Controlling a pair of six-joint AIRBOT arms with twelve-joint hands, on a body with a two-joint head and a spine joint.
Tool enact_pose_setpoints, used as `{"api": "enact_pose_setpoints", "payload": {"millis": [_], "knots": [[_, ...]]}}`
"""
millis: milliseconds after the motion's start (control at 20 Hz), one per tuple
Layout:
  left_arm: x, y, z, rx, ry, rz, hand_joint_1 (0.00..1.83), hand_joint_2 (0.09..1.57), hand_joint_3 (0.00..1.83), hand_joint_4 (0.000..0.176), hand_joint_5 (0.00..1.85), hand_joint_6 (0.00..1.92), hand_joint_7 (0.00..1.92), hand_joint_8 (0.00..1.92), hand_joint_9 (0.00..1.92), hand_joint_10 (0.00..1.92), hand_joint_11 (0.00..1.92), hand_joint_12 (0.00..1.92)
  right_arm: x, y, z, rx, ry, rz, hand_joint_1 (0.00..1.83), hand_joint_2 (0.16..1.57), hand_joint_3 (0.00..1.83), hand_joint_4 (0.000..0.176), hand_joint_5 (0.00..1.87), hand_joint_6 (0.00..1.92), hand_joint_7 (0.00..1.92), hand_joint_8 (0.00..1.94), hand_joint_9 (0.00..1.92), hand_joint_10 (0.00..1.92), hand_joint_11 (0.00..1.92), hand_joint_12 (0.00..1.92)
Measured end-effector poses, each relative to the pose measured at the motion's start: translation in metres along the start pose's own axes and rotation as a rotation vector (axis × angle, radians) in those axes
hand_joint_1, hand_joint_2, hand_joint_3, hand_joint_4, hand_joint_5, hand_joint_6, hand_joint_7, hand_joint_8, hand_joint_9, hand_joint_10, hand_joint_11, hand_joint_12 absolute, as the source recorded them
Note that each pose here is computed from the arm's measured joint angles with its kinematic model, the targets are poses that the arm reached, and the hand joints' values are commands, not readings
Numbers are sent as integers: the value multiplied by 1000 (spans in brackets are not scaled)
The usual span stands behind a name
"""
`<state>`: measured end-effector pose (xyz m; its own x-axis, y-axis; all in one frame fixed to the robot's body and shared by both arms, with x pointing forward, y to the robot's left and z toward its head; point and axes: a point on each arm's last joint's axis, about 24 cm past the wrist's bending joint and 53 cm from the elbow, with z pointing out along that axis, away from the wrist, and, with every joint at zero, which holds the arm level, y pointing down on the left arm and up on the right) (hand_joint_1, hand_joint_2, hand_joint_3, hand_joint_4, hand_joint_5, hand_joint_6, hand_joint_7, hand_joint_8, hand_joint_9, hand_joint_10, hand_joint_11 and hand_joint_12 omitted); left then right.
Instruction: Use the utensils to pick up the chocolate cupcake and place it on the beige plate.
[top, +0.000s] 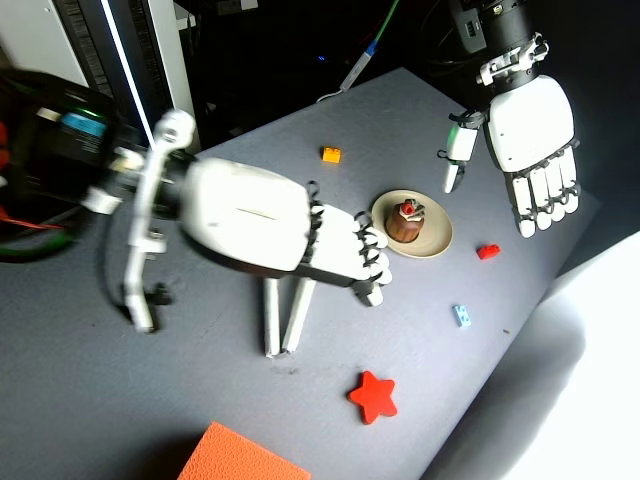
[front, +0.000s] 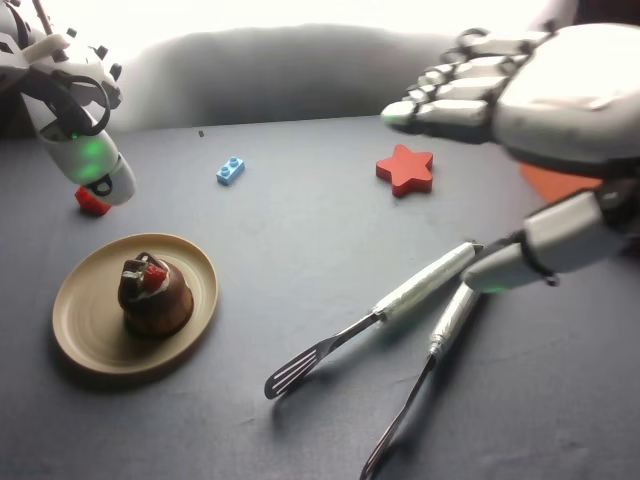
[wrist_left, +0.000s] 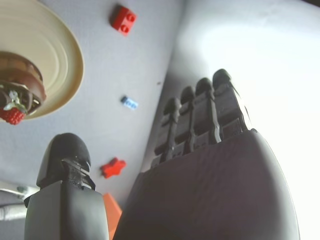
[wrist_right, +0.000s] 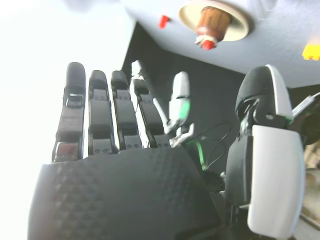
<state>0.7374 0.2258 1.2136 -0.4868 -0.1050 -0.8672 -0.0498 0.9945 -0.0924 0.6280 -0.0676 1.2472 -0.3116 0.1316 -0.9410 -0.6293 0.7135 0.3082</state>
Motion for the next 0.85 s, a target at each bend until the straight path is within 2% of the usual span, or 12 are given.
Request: {"api": "enact_pose_setpoints", "payload": {"millis": [150, 200, 300, 350, 500, 550, 600, 650, 750, 800, 850], "knots": [[0, 0, 0, 0, 0, 0, 337, 1107, 3, 0, 79, 0, 115, 3, 111, 9, 39, 40, -6, -8, -17, 31, -5, 1, 247, 927, 1, 0, 41, 0, 103, 1, 80, 0, 0, 645], [-1, 0, -1, 0, -2, -3, 344, 1107, 2, 0, 68, 0, 100, 0, 95, 2, 22, 35, -8, -12, -21, 41, -8, 2, 255, 911, 0, 0, 74, 9, 136, 9, 110, 10, 0, 763], [-4, -3, -4, 10, -11, -3, 377, 1099, 0, 0, 78, 4, 110, 5, 103, 4, 25, 44, -10, -19, -28, 61, -10, 12, 252, 912, 0, 0, 100, 11, 171, 11, 134, 13, 0, 835], [-4, -3, -4, 10, -12, -2, 414, 1087, 3, 0, 112, 6, 139, 5, 125, 3, 4, 171, -12, -22, -32, 70, -16, 26, 306, 910, 0, 0, 140, 16, 203, 14, 173, 20, 0, 943], [-4, -3, -4, 12, -8, -7, 415, 1088, 1, 0, 142, 5, 184, 9, 171, 10, 0, 272, -15, -27, -38, 84, -23, 30, 357, 962, 7, 0, 196, 9, 252, 7, 258, 21, 0, 1045], [-4, -4, -4, 14, -8, -9, 408, 1085, 0, 0, 162, 7, 198, 8, 177, 8, 0, 328, -14, -26, -38, 85, -17, 31, 318, 1009, 16, 0, 222, 12, 289, 12, 306, 29, 0, 1103], [-1, -6, -5, 25, 7, -11, 394, 1087, 1, 0, 164, 5, 202, 7, 177, 5, 0, 335, -12, -26, -38, 86, -12, 32, 310, 1056, 11, 0, 307, 22, 382, 16, 410, 46, 41, 1190], [2, -8, -5, 33, 21, -17, 413, 1081, 0, 0, 203, 7, 250, 10, 226, 12, 0, 424, -12, -26, -39, 87, -12, 32, 319, 1105, 8, 0, 506, 36, 548, 24, 594, 76, 204, 1242], [5, -9, -6, 35, 34, -23, 436, 1073, 0, 0, 245, 8, 294, 10, 259, 11, 0, 514, -13, -28, -41, 91, -17, 31, 354, 1124, 1, 0, 702, 27, 706, 17, 778, 122, 393, 1355], [4, -8, -6, 33, 31, -19, 444, 1073, 0, 0, 270, 7, 326, 9, 281, 10, 0, 530, -13, -28, -43, 94, -16, 31, 448, 1104, 3, 0, 852, 19, 835, 23, 807, 456, 561, 1496], [4, -8, -6, 32, 30, -17, 425, 1078, 2, 0, 273, 5, 337, 9, 289, 10, 0, 531, -12, -29, -43, 95, -12, 31, 490, 1106, 17, 0, 905, 151, 701, 686, 705, 1105, 679, 1643]]}}
